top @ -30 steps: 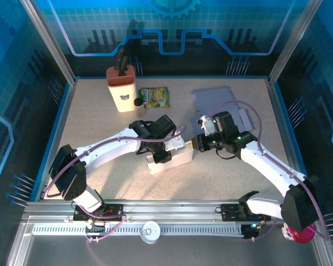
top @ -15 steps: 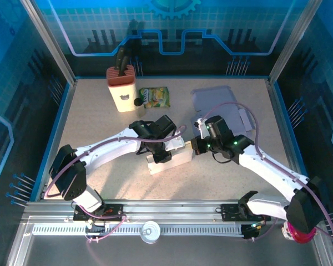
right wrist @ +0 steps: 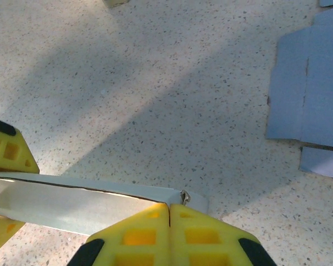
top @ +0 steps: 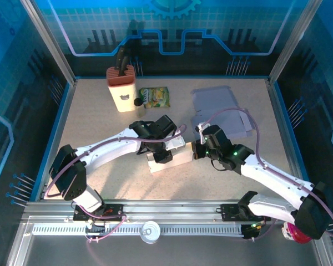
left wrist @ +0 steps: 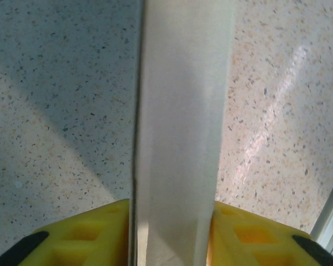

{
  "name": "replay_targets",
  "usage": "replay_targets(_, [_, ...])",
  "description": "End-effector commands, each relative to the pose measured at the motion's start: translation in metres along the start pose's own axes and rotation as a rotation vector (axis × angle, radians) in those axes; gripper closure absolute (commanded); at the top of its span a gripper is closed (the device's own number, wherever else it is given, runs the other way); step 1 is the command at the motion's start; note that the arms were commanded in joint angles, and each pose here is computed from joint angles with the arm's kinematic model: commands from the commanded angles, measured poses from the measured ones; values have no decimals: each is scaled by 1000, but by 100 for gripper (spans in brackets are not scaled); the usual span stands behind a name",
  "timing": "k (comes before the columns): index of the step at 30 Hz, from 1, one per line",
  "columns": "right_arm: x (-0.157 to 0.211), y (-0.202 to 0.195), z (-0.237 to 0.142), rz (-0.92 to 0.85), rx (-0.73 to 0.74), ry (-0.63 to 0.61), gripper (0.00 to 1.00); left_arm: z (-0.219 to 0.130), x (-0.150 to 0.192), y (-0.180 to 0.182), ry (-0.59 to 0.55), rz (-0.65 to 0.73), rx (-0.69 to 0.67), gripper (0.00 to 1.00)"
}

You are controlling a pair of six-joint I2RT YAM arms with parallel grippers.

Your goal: Fold the paper box

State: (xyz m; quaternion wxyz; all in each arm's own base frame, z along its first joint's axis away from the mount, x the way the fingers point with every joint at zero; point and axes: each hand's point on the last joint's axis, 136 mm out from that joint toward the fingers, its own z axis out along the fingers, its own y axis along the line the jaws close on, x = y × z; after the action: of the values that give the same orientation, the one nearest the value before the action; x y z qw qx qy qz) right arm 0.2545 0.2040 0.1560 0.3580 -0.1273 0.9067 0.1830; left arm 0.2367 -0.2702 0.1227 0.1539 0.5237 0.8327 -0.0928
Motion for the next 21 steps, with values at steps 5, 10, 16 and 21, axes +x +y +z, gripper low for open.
replay_targets(5, [8,-7,-1,-2,64,-18,100,-12,-2,11,-56,-70,-60,57])
replay_targets(10, [13,-4,1,-28,83,-31,100,-10,1,14,-48,-86,-81,55])
replay_targets(16, [17,-5,0,-52,124,-46,100,-18,-4,16,-84,-108,-96,53])
replay_targets(21, [16,-6,-2,-57,138,-60,100,-34,-14,18,-176,-179,-110,51])
